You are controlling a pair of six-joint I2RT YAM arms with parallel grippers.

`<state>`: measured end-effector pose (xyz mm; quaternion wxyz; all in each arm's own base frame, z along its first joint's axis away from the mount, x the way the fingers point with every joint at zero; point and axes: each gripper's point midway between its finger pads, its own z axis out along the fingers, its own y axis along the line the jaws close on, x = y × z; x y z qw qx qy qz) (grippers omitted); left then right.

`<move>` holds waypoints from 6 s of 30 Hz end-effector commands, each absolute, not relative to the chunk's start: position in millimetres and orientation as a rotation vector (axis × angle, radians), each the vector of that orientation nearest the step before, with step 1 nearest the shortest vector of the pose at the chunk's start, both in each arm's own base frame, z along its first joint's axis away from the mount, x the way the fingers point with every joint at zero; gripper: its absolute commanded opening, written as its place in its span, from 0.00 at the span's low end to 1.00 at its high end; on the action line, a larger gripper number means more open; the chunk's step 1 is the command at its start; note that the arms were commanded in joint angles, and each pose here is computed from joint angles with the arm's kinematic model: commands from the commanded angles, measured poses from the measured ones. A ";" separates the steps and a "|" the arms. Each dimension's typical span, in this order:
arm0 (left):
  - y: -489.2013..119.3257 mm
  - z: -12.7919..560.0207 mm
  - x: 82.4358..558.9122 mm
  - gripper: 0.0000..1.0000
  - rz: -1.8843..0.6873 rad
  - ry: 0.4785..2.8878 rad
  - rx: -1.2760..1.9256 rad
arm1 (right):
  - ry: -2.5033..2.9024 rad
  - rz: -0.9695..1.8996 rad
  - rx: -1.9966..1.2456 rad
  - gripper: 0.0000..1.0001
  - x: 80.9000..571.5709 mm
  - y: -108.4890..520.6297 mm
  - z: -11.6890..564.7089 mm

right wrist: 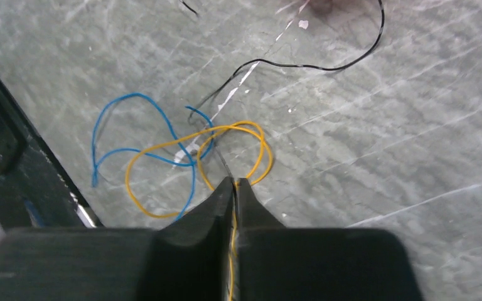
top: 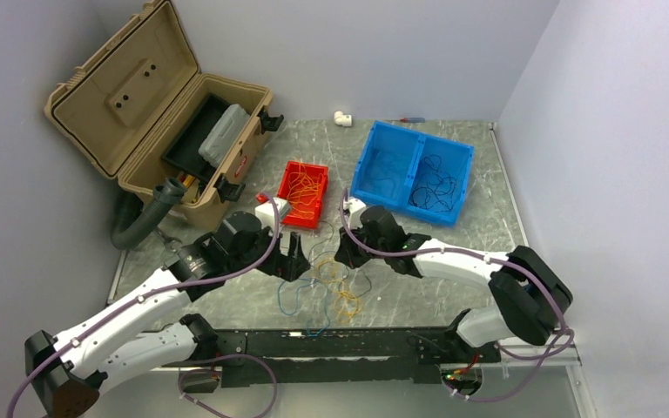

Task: Untangle the cables
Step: Place the cable in the bin, then untie the cable.

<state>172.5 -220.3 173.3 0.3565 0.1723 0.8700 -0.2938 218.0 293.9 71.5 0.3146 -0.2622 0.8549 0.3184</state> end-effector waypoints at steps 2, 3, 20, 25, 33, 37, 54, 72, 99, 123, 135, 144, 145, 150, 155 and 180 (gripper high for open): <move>-214.5 187.6 178.3 0.99 -0.728 2.211 0.427 | 2.068 0.877 -0.653 0.00 233.7 311.1 132.9; -213.8 188.8 178.5 1.00 -0.723 2.209 0.428 | 2.051 0.888 -0.648 0.00 232.2 310.7 143.1; -214.8 226.7 182.1 0.99 -0.763 2.064 0.445 | 1.960 0.700 -0.450 0.00 228.8 245.2 305.4; -218.0 231.1 181.6 0.99 -0.788 2.033 0.459 | 1.864 0.696 -0.393 0.00 227.2 228.6 354.5; -239.6 225.2 182.2 0.99 -0.881 1.997 0.516 | 1.810 0.730 -0.349 0.00 220.9 220.9 393.5; -258.7 224.1 180.5 0.99 -0.985 1.905 0.561 | 1.787 0.734 -0.311 0.00 220.2 215.4 406.3; -302.5 204.3 161.8 0.95 -1.002 1.531 0.798 | 1.685 0.820 -0.119 0.00 221.6 205.0 441.0; -311.2 207.5 153.4 0.95 -0.952 1.354 0.847 | 1.461 0.897 -0.013 0.00 234.1 205.2 525.4; -392.6 258.7 204.1 0.90 -0.959 1.160 0.765 | 1.385 0.965 0.023 0.00 227.3 201.6 551.6; -373.9 134.9 199.0 0.00 -1.024 1.556 0.656 | 1.167 0.619 0.309 0.00 222.2 90.1 596.2; -331.1 132.6 178.4 0.00 -0.870 1.787 0.790 | 1.308 0.174 0.422 0.00 268.9 66.6 517.6; -303.2 157.4 169.7 0.00 -0.818 1.837 0.774 | 1.456 0.138 0.432 0.00 317.5 50.1 470.5; -300.5 159.2 169.5 0.00 -0.814 1.832 0.769 | 1.464 0.140 0.430 0.00 319.5 49.9 467.0; -292.5 170.0 168.6 0.00 -0.801 1.809 0.763 | 1.503 0.129 0.431 0.00 330.8 48.8 454.5; -304.5 181.4 174.6 0.31 -0.807 1.734 0.796 | 1.504 0.219 0.405 0.00 325.7 58.9 465.9; -439.0 280.3 230.2 0.99 -0.916 1.081 0.798 | 1.377 0.895 0.139 0.00 250.6 139.5 555.1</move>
